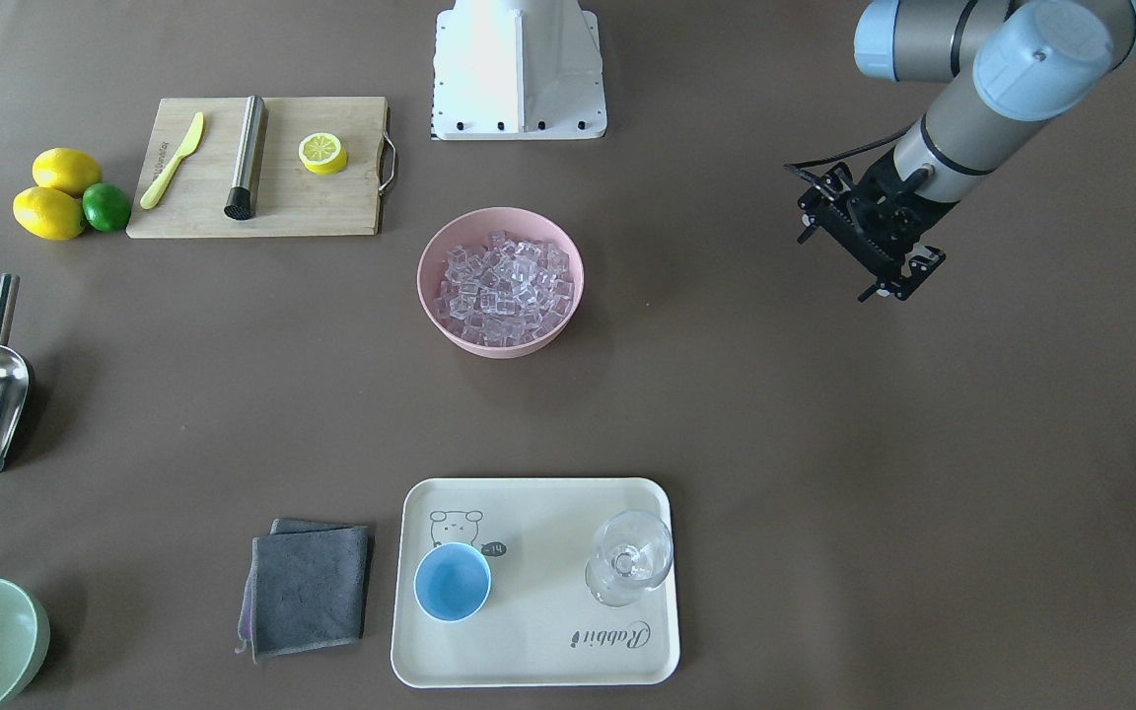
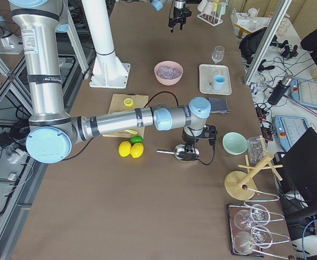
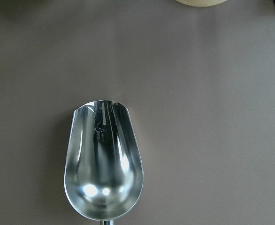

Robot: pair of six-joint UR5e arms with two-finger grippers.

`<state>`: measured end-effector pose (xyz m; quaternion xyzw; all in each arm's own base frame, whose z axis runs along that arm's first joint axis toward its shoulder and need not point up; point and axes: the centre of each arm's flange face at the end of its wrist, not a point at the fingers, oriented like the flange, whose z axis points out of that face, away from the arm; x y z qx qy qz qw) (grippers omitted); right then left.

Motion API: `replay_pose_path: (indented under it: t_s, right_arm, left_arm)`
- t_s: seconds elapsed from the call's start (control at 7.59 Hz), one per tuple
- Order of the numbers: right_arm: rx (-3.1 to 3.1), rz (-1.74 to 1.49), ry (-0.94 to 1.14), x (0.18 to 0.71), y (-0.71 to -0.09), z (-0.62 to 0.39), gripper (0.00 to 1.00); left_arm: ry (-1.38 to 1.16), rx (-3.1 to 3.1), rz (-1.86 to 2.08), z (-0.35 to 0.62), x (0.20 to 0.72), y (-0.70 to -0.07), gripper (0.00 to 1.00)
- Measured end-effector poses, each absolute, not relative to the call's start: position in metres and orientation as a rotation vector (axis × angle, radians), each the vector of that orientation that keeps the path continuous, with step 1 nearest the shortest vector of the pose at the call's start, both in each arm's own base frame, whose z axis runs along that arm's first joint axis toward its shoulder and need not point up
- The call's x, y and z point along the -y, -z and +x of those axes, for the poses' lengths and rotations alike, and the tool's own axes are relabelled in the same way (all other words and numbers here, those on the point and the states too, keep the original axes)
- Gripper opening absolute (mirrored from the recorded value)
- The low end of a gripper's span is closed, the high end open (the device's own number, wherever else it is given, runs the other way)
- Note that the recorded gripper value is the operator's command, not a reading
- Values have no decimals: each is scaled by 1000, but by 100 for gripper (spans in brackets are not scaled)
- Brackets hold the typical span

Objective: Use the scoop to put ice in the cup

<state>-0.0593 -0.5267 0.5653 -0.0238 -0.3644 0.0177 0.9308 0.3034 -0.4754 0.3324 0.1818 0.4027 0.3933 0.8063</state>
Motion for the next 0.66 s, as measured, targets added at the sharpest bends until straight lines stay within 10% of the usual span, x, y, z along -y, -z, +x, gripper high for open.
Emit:
replay_pose_path:
  t_s: [0.66]
  right_arm:
    - [843,15,-32,490,-611,-119,100]
  left_arm:
    - [-1074,-1005,748,416,447,-317,98]
